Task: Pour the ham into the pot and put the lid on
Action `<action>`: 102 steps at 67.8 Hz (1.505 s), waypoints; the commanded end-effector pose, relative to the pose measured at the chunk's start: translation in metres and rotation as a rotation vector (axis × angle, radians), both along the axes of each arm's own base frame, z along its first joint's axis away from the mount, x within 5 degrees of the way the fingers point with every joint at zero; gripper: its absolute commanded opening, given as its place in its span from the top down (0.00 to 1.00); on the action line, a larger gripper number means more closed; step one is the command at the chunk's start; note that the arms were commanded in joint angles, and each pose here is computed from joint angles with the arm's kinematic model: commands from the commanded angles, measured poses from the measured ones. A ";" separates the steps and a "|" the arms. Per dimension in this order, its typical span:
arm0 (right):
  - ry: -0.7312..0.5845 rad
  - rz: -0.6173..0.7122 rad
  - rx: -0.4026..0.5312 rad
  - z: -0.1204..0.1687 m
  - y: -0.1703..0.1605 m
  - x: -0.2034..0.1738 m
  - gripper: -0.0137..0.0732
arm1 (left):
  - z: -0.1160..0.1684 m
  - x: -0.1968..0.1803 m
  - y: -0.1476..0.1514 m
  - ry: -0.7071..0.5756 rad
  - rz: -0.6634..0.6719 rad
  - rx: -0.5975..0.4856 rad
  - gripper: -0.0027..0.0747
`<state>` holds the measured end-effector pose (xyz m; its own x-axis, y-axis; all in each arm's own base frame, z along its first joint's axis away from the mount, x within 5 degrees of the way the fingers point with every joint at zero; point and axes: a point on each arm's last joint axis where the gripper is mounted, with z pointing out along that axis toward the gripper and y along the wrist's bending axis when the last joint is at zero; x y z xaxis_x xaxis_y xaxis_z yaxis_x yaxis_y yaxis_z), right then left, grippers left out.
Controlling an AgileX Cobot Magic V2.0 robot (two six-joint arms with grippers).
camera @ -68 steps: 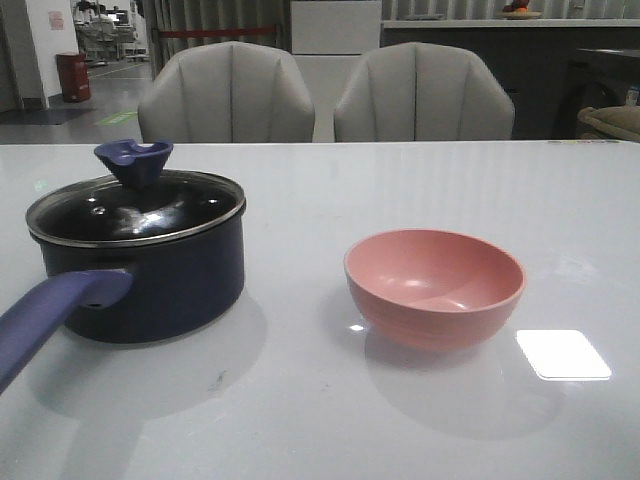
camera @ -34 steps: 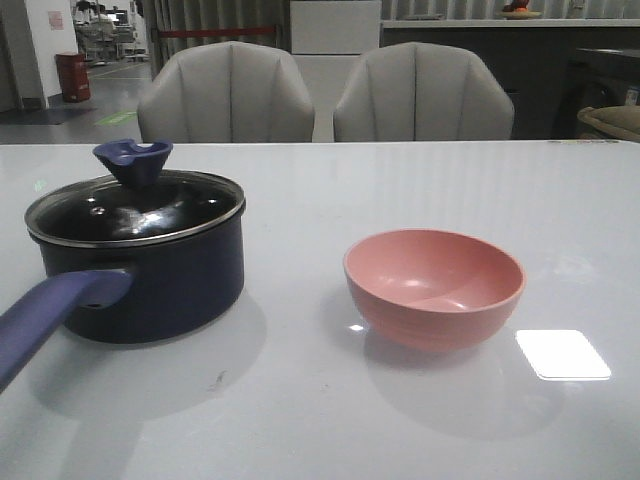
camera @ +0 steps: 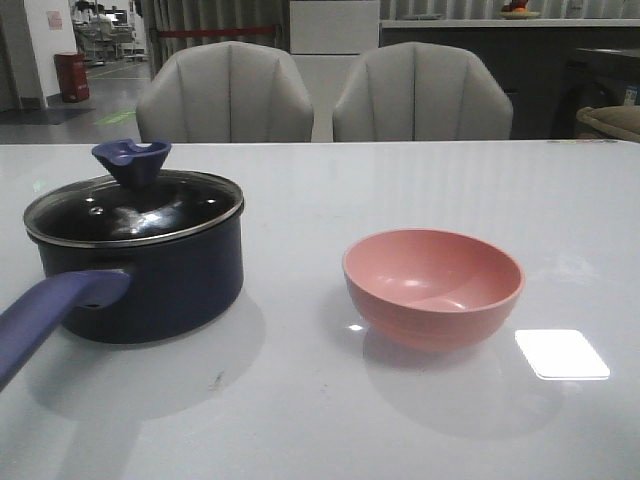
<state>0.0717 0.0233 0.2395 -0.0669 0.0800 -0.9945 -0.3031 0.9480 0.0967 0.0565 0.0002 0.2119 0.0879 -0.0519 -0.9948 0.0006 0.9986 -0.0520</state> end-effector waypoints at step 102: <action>-0.149 -0.189 -0.099 0.002 -0.016 -0.018 0.67 | 0.000 0.001 -0.003 -0.046 -0.057 -0.021 0.81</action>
